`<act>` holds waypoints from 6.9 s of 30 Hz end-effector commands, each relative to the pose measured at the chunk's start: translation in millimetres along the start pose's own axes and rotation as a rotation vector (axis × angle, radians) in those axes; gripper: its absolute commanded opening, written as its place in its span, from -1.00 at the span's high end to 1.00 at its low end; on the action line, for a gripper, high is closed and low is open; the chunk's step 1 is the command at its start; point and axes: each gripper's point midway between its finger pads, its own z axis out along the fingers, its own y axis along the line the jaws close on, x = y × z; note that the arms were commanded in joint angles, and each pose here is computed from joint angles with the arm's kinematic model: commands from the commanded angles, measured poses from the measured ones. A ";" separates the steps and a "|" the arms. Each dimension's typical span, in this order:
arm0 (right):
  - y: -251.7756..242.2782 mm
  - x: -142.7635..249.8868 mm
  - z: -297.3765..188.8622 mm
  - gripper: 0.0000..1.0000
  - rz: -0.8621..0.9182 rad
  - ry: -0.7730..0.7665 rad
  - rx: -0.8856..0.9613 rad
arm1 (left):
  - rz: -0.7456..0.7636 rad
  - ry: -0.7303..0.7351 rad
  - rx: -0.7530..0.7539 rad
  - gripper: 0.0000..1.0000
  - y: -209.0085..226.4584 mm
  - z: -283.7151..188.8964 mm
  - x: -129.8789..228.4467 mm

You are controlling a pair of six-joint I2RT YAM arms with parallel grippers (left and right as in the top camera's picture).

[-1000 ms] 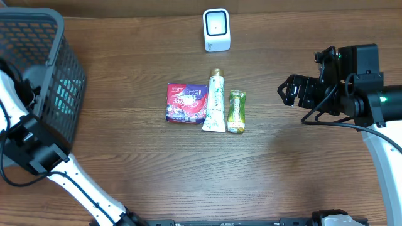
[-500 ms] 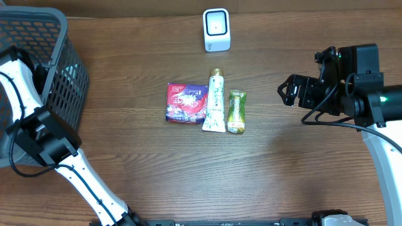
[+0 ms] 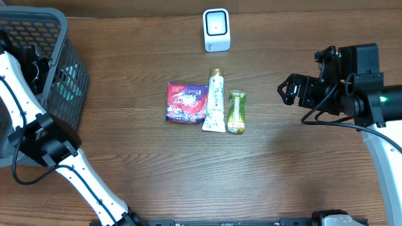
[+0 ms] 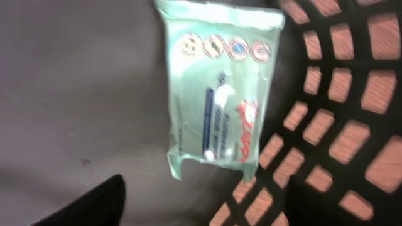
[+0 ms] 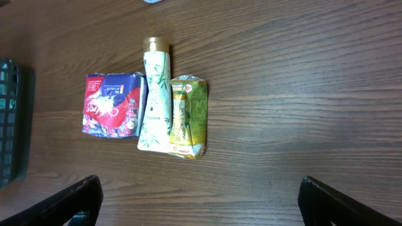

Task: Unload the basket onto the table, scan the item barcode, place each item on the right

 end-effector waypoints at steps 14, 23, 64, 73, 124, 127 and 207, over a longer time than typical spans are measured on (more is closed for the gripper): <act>2.5 -4.6 -3.5 -1.00 0.004 -0.016 0.000 | -0.146 -0.007 -0.283 -1.00 -9.9 33.2 -2.6; 2.2 -4.0 -3.5 -1.00 0.005 -0.014 0.001 | -0.156 0.059 -0.244 -0.93 -11.6 75.2 13.1; 2.6 -5.0 -3.5 -1.00 0.003 -0.018 -0.001 | 0.536 -0.598 0.146 0.92 -217.9 -304.5 94.5; 2.5 -5.1 -3.5 -1.00 0.002 -0.018 0.000 | 0.665 -0.094 0.100 0.92 -258.8 -151.5 139.8; 3.2 -7.3 -3.5 -1.00 0.000 -0.027 -0.003 | 0.576 -0.291 -0.186 -0.43 -188.0 -104.4 45.0; 3.3 -7.1 -3.5 -1.00 0.000 -0.026 -0.004 | 0.586 -0.310 -0.195 -0.42 -182.1 -106.7 37.8; 37.2 49.0 161.6 -0.67 0.019 0.285 0.172 | 0.399 -0.387 0.073 -1.00 -209.8 -241.6 137.5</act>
